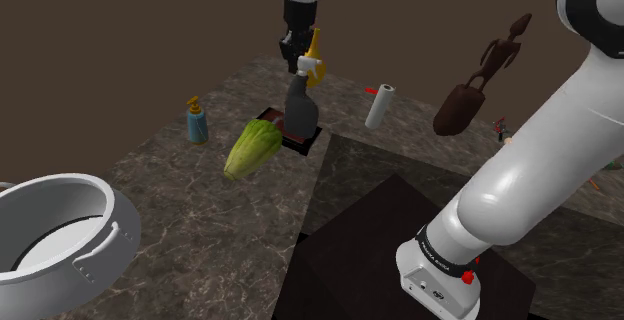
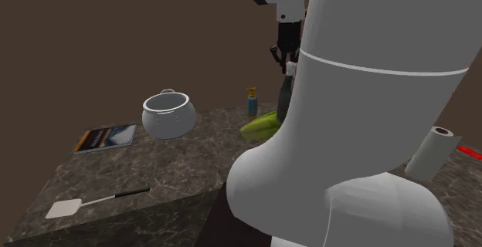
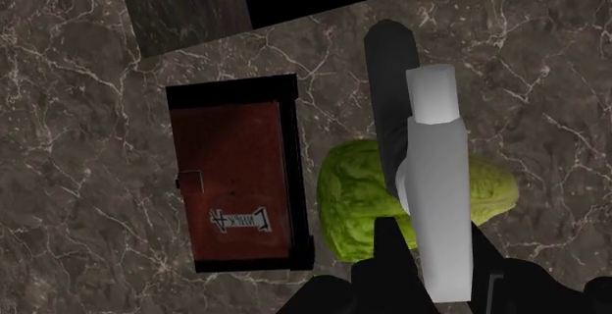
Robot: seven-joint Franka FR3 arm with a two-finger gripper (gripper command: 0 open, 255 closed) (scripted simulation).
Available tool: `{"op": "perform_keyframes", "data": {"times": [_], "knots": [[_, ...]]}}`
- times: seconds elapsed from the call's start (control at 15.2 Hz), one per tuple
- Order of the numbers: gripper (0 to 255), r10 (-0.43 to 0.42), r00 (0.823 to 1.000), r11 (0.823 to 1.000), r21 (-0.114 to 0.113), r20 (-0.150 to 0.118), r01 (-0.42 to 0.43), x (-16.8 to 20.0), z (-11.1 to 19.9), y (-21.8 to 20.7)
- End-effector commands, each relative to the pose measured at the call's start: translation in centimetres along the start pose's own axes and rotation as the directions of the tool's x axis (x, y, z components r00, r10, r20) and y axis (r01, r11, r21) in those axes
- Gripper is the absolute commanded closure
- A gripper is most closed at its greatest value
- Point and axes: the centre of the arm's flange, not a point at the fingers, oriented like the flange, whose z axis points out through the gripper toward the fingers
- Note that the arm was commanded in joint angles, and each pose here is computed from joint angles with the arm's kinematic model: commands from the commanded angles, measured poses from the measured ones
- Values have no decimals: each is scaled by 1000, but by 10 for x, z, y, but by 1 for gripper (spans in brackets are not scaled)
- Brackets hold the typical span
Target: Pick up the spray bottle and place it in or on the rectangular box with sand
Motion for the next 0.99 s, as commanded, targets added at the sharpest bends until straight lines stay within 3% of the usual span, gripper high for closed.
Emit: {"op": "perform_keyframes", "data": {"times": [0.0,0.92], "knots": [[255,-1,1000,1000,0,0,1,8,-8,23],[255,-1,1000,1000,0,0,1,91,-46,172]]}}
